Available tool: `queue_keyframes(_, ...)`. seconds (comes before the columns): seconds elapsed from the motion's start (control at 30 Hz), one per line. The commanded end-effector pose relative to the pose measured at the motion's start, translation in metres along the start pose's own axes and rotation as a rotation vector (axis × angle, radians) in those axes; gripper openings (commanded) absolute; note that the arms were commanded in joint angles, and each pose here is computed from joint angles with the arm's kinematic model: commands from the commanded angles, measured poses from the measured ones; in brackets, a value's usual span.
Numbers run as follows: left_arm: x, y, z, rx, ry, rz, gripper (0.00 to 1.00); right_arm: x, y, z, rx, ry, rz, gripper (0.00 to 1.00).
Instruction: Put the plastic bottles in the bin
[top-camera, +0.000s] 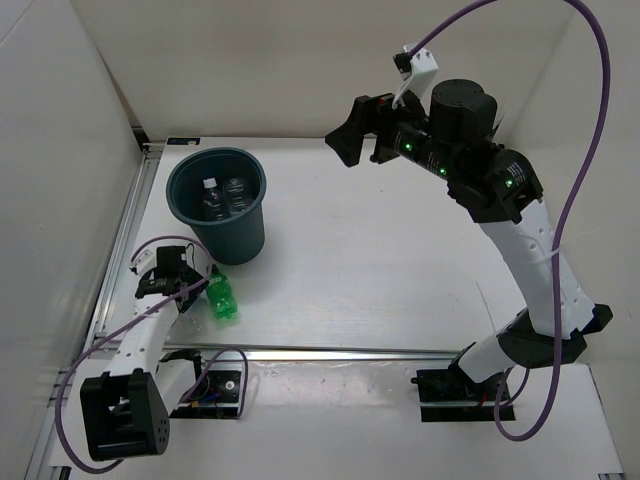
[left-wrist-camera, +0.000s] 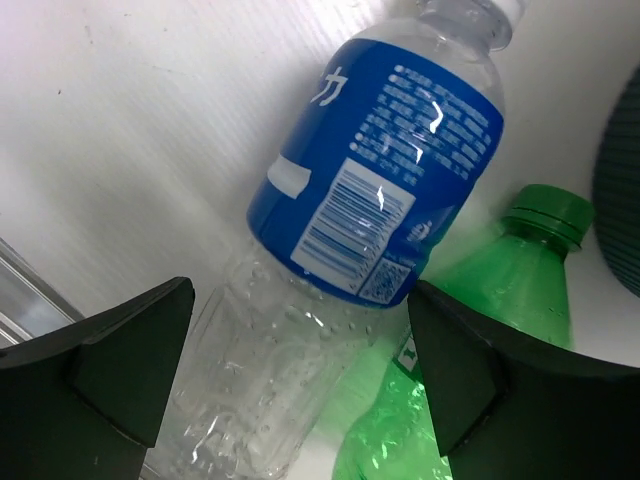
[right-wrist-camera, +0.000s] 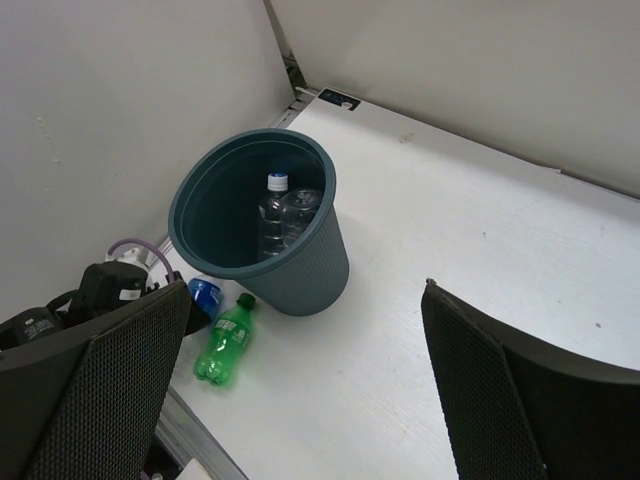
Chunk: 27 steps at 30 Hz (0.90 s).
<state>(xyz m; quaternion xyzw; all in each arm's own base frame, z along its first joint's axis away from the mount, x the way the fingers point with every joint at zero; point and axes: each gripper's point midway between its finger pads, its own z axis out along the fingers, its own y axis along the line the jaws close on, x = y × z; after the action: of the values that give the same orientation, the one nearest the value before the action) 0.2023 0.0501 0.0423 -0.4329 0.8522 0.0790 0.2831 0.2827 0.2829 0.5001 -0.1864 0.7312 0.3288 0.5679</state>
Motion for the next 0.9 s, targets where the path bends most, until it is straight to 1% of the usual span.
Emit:
queue_keyframes(0.0,-0.001,-0.001,0.004,0.006,0.010,-0.029,0.99,-0.013,-0.006,-0.012,0.030,-0.049,-0.033,1.00)
queue_keyframes(0.07,-0.001,-0.002,0.006,0.011,0.026,-0.047,0.97,-0.017,-0.005,-0.013,0.028,-0.058,-0.033,1.00)
queue_keyframes(0.1,-0.001,-0.002,0.006,0.011,0.026,-0.047,0.94,-0.017,-0.005,-0.013,0.028,-0.058,-0.033,1.00)
queue_keyframes(0.2,0.002,-0.003,0.007,0.018,0.049,-0.064,0.90,-0.014,-0.005,-0.009,0.030,-0.049,-0.033,1.00)
queue_keyframes(0.3,-0.001,-0.005,0.004,0.033,0.032,-0.071,0.80,-0.014,-0.005,-0.007,0.030,-0.049,-0.033,1.00)
queue_keyframes(0.33,-0.006,-0.005,0.001,0.042,0.009,-0.078,0.76,-0.014,-0.005,-0.007,0.030,-0.049,-0.033,1.00)
queue_keyframes(0.37,-0.008,-0.005,0.000,0.042,-0.003,-0.081,0.64,-0.014,-0.005,-0.007,0.030,-0.049,-0.033,1.00)
queue_keyframes(0.43,-0.013,-0.002,-0.001,0.037,-0.024,-0.095,0.54,-0.015,-0.004,-0.005,0.022,-0.047,-0.033,1.00)
queue_keyframes(0.5,-0.016,-0.003,-0.003,0.047,-0.035,-0.100,0.49,-0.015,-0.004,-0.002,0.022,-0.046,-0.033,1.00)
queue_keyframes(0.53,-0.020,0.000,-0.003,0.041,-0.052,-0.102,0.49,-0.015,-0.004,-0.002,0.022,-0.045,-0.033,1.00)
queue_keyframes(0.57,-0.030,-0.006,-0.010,0.064,-0.077,-0.113,0.49,-0.014,-0.002,-0.002,0.013,-0.043,-0.034,1.00)
queue_keyframes(0.6,-0.040,-0.011,-0.018,0.084,-0.100,-0.113,0.47,-0.015,-0.002,0.000,0.013,-0.045,-0.034,1.00)
queue_keyframes(0.63,-0.043,-0.005,-0.018,0.062,-0.115,-0.111,0.47,-0.015,-0.001,0.000,0.004,-0.042,-0.034,1.00)
queue_keyframes(0.67,-0.060,-0.011,-0.028,0.082,-0.162,-0.129,0.45,-0.015,-0.001,0.000,0.004,-0.042,-0.034,1.00)
queue_keyframes(0.73,-0.082,-0.013,-0.045,0.095,-0.237,-0.157,0.44,-0.018,0.000,-0.001,0.001,-0.051,-0.034,1.00)
queue_keyframes(0.8,-0.116,-0.024,-0.073,0.146,-0.327,-0.197,0.40,-0.015,-0.001,0.003,0.004,-0.042,-0.034,1.00)
queue_keyframes(0.83,-0.129,-0.028,-0.084,0.164,-0.361,-0.213,0.40,-0.015,-0.001,0.003,0.004,-0.042,-0.034,1.00)
queue_keyframes(0.87,-0.155,-0.037,-0.108,0.202,-0.419,-0.242,0.39,-0.015,-0.001,0.003,0.004,-0.042,-0.034,1.00)
